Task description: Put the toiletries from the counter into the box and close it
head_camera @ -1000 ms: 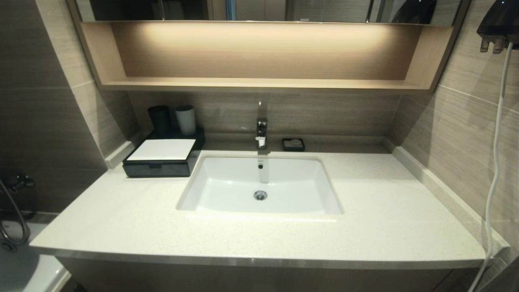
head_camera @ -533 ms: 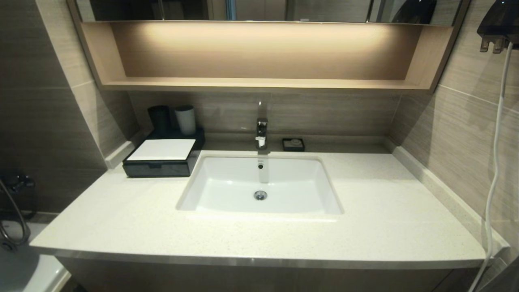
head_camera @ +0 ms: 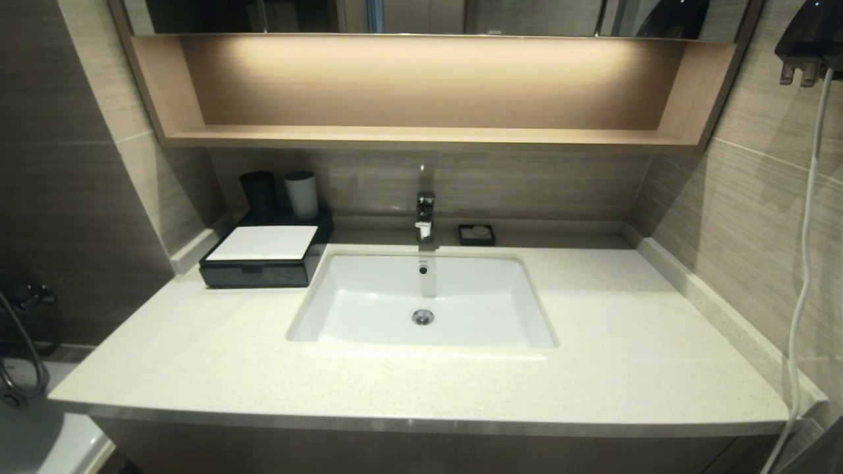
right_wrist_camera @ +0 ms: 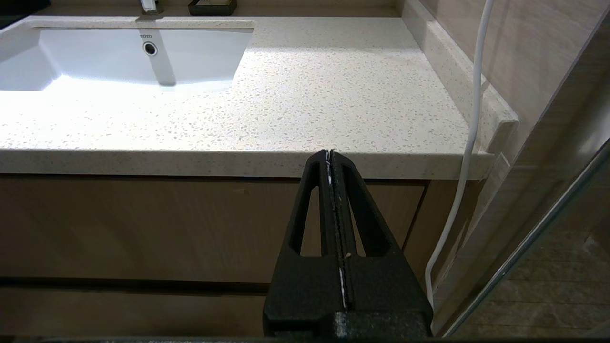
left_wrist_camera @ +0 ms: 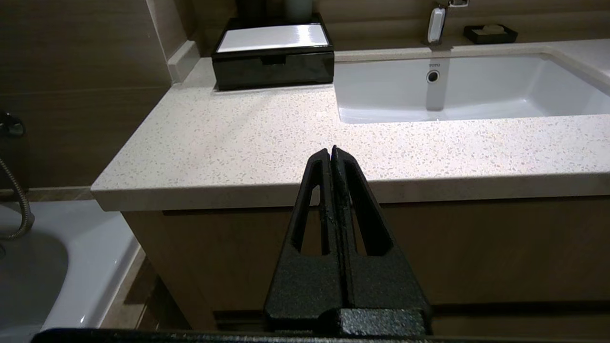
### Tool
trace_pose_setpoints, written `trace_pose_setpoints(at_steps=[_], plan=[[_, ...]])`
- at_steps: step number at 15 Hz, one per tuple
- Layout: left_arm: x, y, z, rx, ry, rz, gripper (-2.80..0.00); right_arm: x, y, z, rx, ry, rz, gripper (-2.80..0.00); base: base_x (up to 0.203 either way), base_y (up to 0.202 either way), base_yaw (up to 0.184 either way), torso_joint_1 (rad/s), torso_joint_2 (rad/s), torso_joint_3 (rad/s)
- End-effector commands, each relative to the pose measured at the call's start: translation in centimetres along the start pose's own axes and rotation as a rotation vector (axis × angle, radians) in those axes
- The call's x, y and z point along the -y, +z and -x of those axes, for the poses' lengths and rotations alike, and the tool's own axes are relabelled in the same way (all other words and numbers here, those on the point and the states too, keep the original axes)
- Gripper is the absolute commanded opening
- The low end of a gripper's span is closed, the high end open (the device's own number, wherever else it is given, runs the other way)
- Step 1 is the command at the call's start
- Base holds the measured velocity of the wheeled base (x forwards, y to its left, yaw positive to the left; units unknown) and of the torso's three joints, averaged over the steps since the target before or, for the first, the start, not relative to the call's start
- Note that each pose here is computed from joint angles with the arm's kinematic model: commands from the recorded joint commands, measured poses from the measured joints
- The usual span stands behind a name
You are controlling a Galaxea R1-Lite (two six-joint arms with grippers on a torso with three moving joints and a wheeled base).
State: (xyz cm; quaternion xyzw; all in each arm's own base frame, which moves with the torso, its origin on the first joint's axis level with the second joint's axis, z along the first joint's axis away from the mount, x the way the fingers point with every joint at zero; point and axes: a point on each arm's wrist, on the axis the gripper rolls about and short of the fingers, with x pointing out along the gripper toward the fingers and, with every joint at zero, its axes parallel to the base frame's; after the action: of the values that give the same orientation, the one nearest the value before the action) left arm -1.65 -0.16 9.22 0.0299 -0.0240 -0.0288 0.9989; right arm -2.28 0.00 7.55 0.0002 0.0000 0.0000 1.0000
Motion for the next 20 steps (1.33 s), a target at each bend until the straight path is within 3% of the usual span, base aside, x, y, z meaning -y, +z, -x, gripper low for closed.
trace_pose_setpoints(at_steps=[1,4,7,9,20], plan=[[0.0,-0.5,-0.1,-0.022,0.000,0.000,-2.80,0.0,0.0,0.0,0.000,0.000,0.000,-2.80,0.000,0.000,0.000,0.000,0.00,0.000],[0.0,-0.9,-0.1,-0.042,0.023,0.002,-2.80,0.0,0.0,0.0,0.000,0.000,0.000,-2.80,0.000,0.000,0.000,0.000,0.00,0.000],[0.0,-1.1,0.6,0.027,0.032,-0.001,-2.80,0.0,0.0,0.0,0.000,0.000,0.000,-2.80,0.000,0.000,0.000,0.000,0.00,0.000],[0.0,-1.8,0.6,-0.042,0.041,-0.001,-2.80,0.0,0.0,0.0,0.000,0.000,0.000,-2.80,0.000,0.000,0.000,0.000,0.00,0.000],[0.0,-1.7,0.6,-0.026,0.061,0.021,-2.80,0.0,0.0,0.0,0.000,0.000,0.000,-2.80,0.000,0.000,0.000,0.000,0.00,0.000]])
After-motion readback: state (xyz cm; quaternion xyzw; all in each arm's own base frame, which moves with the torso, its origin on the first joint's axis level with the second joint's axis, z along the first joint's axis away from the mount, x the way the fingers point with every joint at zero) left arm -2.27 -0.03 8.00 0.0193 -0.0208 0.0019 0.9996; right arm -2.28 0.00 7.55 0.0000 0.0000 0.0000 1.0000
